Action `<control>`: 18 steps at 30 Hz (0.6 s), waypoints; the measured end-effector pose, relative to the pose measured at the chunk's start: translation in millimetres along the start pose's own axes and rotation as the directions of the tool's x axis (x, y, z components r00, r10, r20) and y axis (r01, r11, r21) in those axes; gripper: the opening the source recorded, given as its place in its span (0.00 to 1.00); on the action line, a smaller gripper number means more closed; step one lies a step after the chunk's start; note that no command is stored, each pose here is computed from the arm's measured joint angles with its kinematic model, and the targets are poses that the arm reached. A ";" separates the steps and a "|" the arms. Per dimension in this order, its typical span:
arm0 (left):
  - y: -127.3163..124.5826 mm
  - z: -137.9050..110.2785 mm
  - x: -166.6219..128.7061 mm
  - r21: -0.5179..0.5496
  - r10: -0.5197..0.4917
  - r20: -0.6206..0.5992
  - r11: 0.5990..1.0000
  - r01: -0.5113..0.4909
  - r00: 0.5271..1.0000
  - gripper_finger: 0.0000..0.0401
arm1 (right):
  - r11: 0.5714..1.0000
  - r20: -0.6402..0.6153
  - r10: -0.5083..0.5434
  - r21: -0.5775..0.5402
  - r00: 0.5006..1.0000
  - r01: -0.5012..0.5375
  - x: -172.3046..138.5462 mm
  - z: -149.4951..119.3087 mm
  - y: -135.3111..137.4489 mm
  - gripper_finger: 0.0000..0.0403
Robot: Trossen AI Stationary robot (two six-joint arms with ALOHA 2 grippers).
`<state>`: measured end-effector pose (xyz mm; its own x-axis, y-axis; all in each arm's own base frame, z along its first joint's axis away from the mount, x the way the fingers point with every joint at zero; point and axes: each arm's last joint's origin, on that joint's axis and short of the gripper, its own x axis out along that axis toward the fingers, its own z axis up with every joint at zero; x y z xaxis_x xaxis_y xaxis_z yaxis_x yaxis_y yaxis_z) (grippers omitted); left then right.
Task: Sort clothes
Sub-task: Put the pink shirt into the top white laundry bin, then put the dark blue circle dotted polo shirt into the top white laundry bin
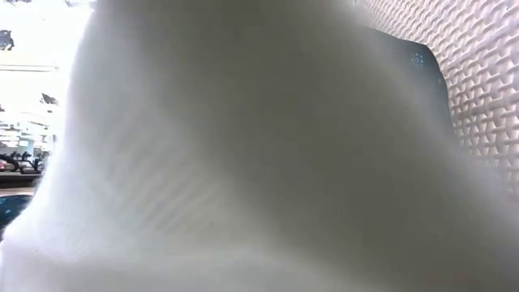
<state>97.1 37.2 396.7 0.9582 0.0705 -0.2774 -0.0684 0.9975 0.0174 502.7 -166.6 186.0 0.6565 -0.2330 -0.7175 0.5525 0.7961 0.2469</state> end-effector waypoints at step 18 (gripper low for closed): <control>-0.8 -2.2 0.1 -0.008 -0.008 -0.022 1.000 0.007 1.000 0.60 | 0.971 0.268 0.160 -0.217 0.950 -0.103 -123.7 44.7 63.4 0.41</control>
<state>96.7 36.4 394.5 0.9522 0.0629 -0.2988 -0.0635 0.9980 0.0075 479.5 -112.2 319.5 0.8497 -0.2432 -0.4677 0.3573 0.9180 0.1718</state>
